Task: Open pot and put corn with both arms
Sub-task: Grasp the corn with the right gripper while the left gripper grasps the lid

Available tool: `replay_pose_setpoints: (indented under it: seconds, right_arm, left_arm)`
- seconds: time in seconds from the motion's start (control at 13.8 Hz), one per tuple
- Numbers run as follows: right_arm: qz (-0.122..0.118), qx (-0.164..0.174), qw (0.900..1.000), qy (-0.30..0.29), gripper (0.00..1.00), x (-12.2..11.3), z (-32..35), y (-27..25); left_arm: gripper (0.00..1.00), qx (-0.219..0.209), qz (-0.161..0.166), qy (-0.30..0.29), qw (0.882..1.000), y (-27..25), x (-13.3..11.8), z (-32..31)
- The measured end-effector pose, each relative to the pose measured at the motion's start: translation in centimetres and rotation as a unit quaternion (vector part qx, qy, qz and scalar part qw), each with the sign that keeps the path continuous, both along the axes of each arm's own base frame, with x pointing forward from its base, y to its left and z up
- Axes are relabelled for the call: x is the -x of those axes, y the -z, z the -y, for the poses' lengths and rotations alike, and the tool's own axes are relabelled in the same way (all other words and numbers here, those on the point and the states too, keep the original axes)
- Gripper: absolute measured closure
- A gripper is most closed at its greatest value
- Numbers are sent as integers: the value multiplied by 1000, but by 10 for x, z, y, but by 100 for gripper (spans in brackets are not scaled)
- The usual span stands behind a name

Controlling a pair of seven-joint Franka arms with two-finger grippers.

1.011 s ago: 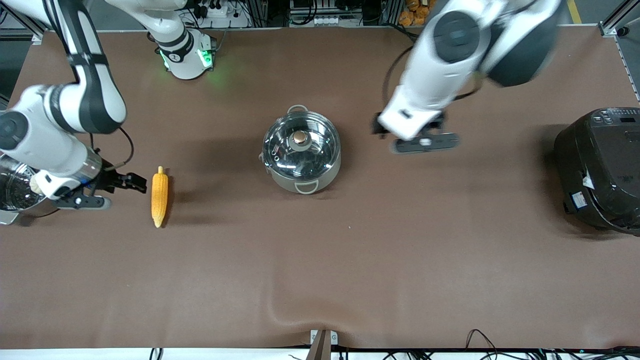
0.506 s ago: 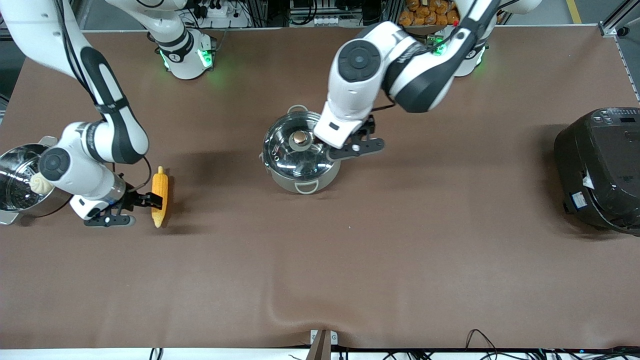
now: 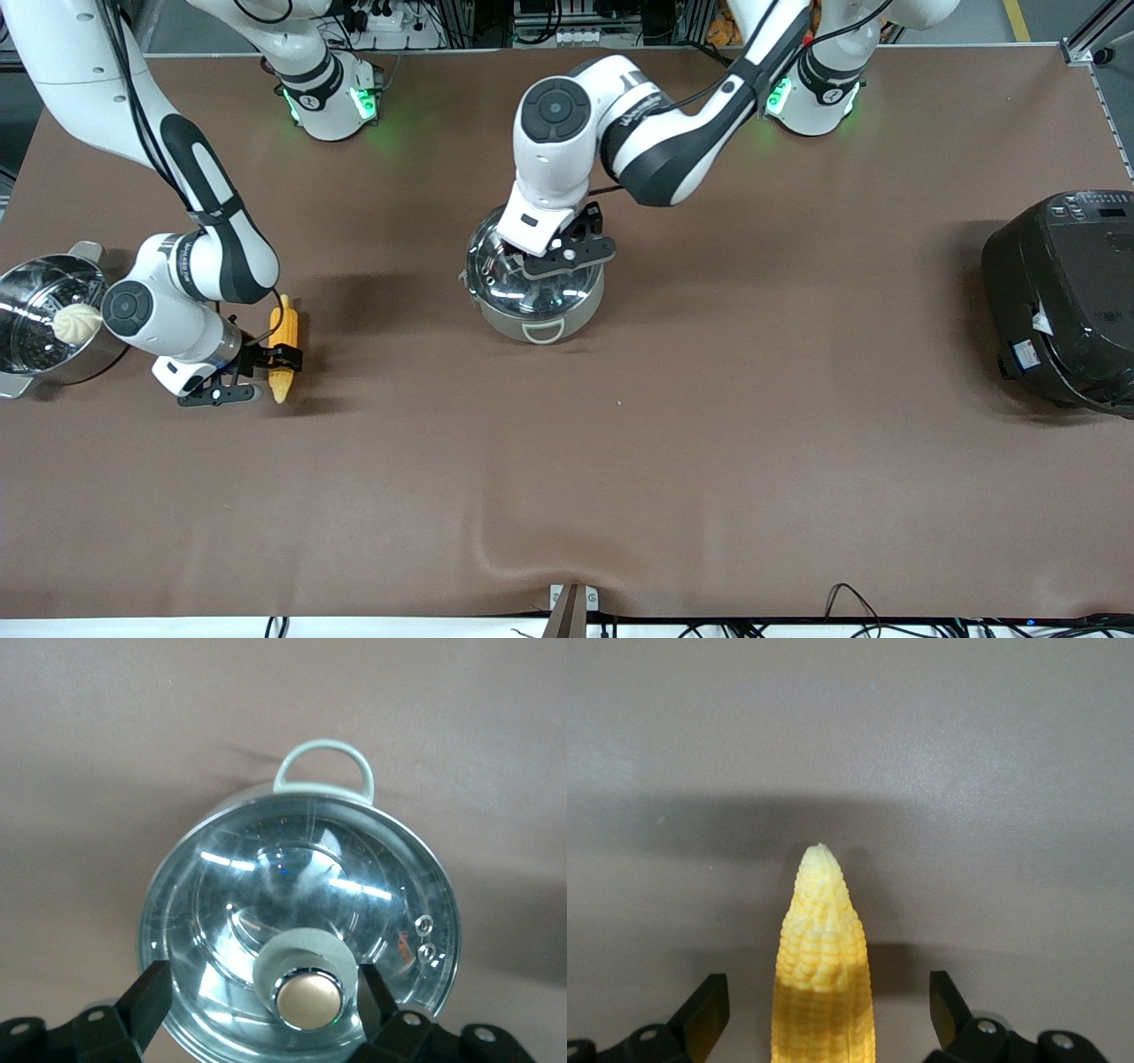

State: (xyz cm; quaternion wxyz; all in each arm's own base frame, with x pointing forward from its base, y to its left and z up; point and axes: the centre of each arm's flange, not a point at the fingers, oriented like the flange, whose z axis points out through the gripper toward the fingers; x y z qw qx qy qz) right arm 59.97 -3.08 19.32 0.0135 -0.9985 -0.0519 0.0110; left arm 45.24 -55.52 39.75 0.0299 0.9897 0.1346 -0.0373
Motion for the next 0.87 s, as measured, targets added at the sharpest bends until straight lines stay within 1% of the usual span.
replay_pose_setpoints:
  seconds: [0.22,0.29,0.36,0.43,0.58,0.65,0.72,0.79,0.87]
  right_arm:
    - [-8,-1,1000,-1,0,2,0,9]
    - [-14,-1,1000,-2,2,4,0,12]
    - [-24,-2,1000,-2,2,6,0,15]
    - [-33,-2,999,-2,9,8,0,16]
    - [-38,-3,999,-1,27,9,1,17]
    - [-41,-3,999,-1,42,10,1,17]
    - [-43,-3,999,-1,52,10,2,17]
    - [-46,-3,999,0,58,9,2,16]
    - [-50,-4,999,-1,59,9,2,15]
  left_arm:
    - [9,-8,3,5,1000,14,11,12]
    - [10,-9,6,3,1000,16,13,15]
    - [12,-10,7,-2,1000,18,16,19]
    - [13,-10,8,-4,1000,21,19,23]
    - [14,-9,8,-3,1000,30,24,29]
    - [15,-8,9,-2,1000,34,24,31]
    - [17,-8,8,-2,1000,38,23,32]
    - [17,-8,8,-2,1000,41,23,32]
    - [19,-8,8,-2,1000,43,23,33]
